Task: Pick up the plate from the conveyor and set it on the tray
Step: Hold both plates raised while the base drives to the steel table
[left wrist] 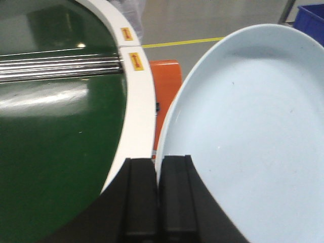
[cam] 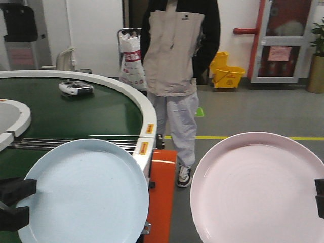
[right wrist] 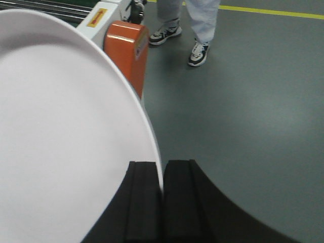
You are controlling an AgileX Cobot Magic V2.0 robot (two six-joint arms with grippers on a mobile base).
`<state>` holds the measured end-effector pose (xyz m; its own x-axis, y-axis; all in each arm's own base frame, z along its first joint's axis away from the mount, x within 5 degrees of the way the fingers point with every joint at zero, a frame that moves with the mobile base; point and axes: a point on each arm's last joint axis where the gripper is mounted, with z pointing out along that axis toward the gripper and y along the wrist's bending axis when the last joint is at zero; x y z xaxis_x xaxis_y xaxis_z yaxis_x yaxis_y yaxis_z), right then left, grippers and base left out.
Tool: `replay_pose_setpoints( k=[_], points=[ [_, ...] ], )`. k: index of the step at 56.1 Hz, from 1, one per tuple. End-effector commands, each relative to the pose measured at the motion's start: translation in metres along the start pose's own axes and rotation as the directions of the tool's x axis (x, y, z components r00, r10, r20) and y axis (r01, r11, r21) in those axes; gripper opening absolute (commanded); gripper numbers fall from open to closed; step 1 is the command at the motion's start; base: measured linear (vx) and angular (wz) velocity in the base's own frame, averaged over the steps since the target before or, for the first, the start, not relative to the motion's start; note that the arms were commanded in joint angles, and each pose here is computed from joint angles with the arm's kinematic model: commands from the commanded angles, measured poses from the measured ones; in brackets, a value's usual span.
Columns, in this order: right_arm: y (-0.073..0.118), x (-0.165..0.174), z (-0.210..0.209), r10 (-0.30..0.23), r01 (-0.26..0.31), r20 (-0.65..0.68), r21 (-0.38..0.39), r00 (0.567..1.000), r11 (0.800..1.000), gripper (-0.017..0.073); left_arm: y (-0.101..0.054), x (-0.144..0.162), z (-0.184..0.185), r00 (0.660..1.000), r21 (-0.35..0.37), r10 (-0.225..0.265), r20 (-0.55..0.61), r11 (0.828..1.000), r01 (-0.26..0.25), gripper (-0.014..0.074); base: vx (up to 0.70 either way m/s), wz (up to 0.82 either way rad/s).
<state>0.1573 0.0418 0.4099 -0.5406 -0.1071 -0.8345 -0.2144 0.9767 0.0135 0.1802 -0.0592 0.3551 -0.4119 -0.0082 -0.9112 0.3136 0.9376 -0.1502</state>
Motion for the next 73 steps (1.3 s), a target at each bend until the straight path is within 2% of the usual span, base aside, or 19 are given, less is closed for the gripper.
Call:
replay_pose_setpoints(
  k=[1,39,73],
  points=[
    [-0.0004,-0.0121,-0.0085,-0.011,0.011,0.106,0.000,0.994,1.000,-0.0009,-0.0025,-0.0177,-0.0076,0.992,0.004,-0.010,0.122,1.000,0.009,0.0000,-0.12,-0.56],
    [-0.0004,-0.0122,-0.0084,-0.011,0.011,0.106,0.001,0.994,1.000,-0.0009,-0.0025,-0.0176,-0.0076,0.993,0.005,-0.010,0.121,1.000,0.009,0.0000,-0.04,-0.52],
    [-0.0004,-0.0122,-0.0084,-0.011,0.011,0.106,0.001,0.994,1.000,-0.0009,-0.0025,-0.0176,-0.0076,0.993,0.005,-0.010,0.121,1.000,0.009,0.0000,0.17,-0.49]
  ],
)
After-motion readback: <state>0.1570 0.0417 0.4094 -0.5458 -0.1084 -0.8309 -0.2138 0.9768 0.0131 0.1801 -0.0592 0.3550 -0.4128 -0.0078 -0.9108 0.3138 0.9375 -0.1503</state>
